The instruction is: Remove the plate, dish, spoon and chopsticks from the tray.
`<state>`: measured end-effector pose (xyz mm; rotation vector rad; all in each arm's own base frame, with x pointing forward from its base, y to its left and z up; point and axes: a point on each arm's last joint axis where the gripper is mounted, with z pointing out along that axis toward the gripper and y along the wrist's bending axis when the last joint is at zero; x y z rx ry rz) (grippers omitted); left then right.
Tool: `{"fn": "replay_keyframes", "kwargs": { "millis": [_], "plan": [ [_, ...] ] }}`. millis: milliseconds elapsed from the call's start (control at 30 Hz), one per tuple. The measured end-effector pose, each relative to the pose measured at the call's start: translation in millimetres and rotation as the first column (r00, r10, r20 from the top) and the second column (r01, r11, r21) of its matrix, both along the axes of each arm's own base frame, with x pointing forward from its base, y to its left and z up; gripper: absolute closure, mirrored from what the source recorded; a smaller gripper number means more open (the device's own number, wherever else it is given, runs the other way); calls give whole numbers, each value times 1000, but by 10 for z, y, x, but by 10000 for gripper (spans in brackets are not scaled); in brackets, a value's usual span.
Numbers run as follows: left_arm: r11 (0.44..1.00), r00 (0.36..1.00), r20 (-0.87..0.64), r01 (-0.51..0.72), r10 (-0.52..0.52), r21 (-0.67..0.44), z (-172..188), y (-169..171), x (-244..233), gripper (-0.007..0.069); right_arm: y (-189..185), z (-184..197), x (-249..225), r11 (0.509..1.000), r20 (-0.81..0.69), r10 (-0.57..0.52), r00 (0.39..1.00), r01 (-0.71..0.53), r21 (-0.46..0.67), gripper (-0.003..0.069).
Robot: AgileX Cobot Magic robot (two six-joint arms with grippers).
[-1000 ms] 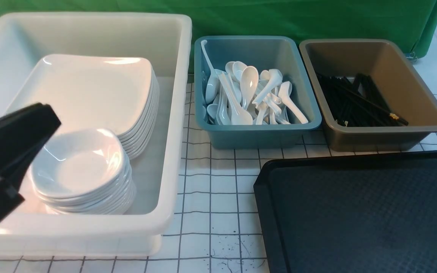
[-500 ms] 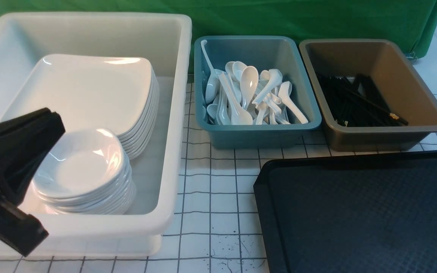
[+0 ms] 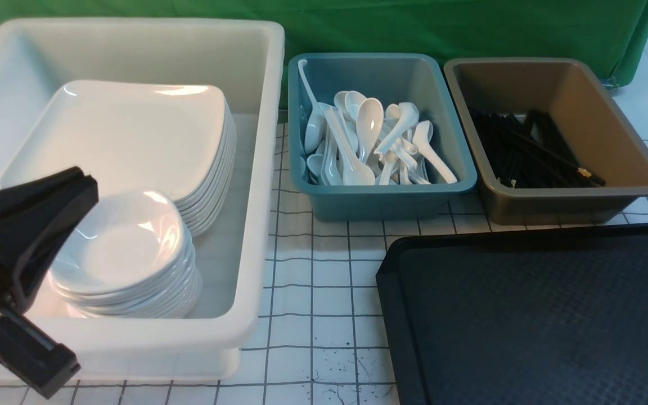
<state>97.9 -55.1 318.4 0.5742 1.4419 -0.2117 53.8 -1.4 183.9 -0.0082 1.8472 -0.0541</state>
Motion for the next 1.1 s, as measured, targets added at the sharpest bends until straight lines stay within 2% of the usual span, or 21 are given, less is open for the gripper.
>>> {"fn": "replay_keyframes", "kwargs": {
  "millis": [67, 233, 300, 467, 633, 767, 1100],
  "plan": [
    [1000, 1000, -26, -10, 10, -18, -11, 32, -36, 625, 0, 0, 0, 1000, 0, 0, 1000, 0, 0, 419],
    [983, 984, -78, -164, 158, -84, -271, 261, -181, 625, 0, 0, 0, 1000, 0, 0, 1000, 0, 0, 419],
    [963, 973, -80, -227, 217, -148, -406, 336, -241, 625, 0, 0, 0, 1000, 0, 0, 1000, 0, 0, 419],
    [860, 912, -112, -410, 396, -303, -898, 507, -356, 625, 0, 0, 0, 1000, 0, 0, 1000, 0, 0, 419],
    [749, 823, -228, -568, 520, -342, -1147, 606, -409, 625, 0, 0, 0, 1000, 0, 0, 1000, 0, 0, 419],
    [731, 787, -324, -612, 525, -302, -1247, 615, -421, 625, 0, 0, 0, 1000, 0, 0, 1000, 0, 0, 419],
    [805, 835, -350, -525, 424, -278, -1280, 546, -422, 624, 0, 0, 0, 1000, 0, 0, 1000, 0, 0, 419]
  ]
}}
